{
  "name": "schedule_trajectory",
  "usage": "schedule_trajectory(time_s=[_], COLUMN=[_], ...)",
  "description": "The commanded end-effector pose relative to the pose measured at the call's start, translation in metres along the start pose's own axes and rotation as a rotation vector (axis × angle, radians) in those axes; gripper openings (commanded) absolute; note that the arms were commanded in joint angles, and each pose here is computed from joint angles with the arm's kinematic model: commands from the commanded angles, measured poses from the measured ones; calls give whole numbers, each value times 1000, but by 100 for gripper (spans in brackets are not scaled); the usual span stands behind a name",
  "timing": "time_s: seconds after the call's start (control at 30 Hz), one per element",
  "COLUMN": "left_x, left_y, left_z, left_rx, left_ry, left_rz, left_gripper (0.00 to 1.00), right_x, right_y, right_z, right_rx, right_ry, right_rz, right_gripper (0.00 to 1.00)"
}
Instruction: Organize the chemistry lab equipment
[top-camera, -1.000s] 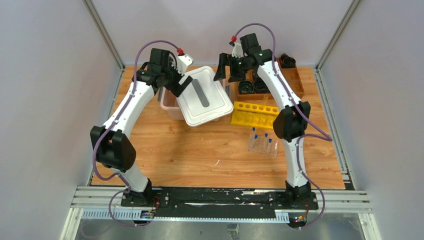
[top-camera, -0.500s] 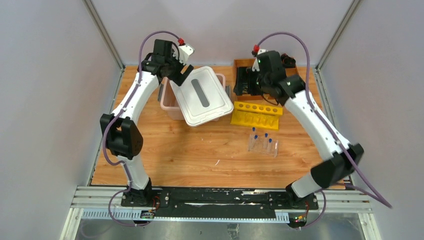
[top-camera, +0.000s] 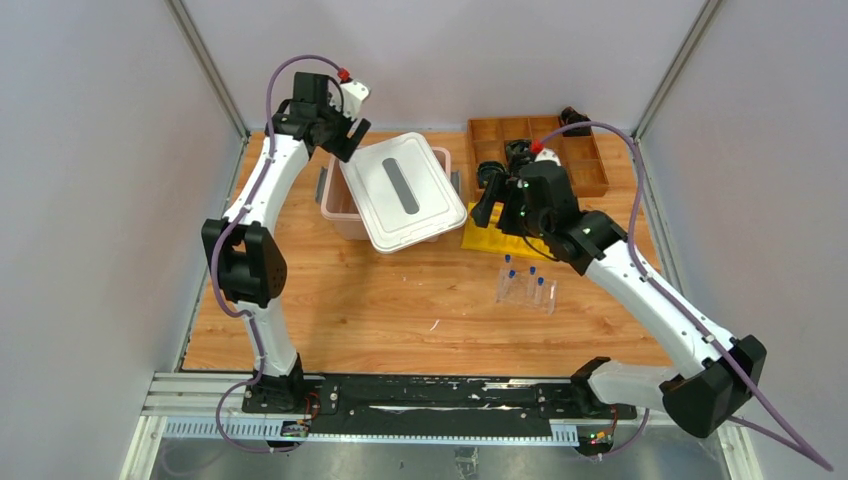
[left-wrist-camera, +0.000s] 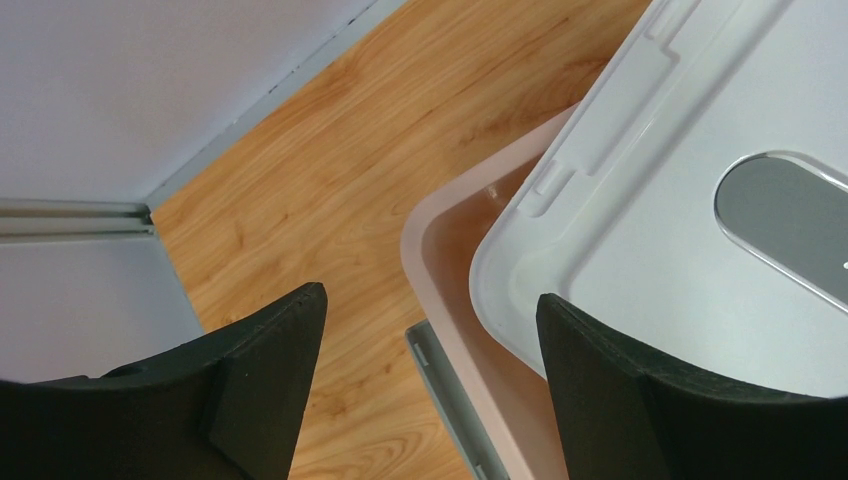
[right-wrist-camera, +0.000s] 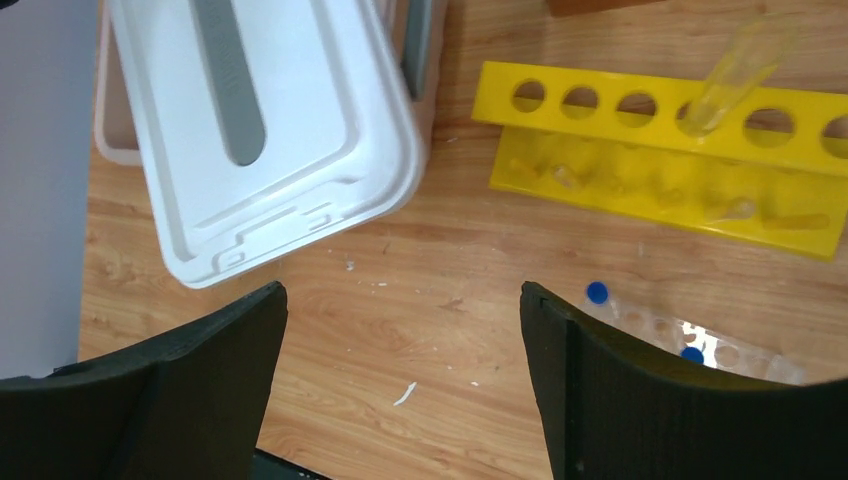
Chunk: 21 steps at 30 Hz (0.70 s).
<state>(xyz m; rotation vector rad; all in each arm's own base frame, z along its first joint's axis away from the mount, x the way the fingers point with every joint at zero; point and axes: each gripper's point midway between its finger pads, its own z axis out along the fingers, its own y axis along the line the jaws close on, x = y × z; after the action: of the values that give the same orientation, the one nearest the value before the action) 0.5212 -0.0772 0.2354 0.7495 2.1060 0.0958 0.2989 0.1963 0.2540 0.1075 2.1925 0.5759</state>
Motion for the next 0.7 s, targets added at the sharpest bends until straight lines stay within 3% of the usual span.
schedule_trajectory(time_s=[0.0,0.27,0.67], left_x=[-3,10,24], left_y=[1,-9,-12], left_z=[3,2,3], left_rx=[1,45,52], left_ry=[-13,7,34], left_rz=[18,25,41], left_gripper=[83,86,86], right_x=[4,53,48], right_y=[43,61,70], right_z=[-5,44,86], right_rx=[-13,-12,22], right_ry=[-25,131,90], right_rz=[-25,139,192], right_gripper=[87,77,72])
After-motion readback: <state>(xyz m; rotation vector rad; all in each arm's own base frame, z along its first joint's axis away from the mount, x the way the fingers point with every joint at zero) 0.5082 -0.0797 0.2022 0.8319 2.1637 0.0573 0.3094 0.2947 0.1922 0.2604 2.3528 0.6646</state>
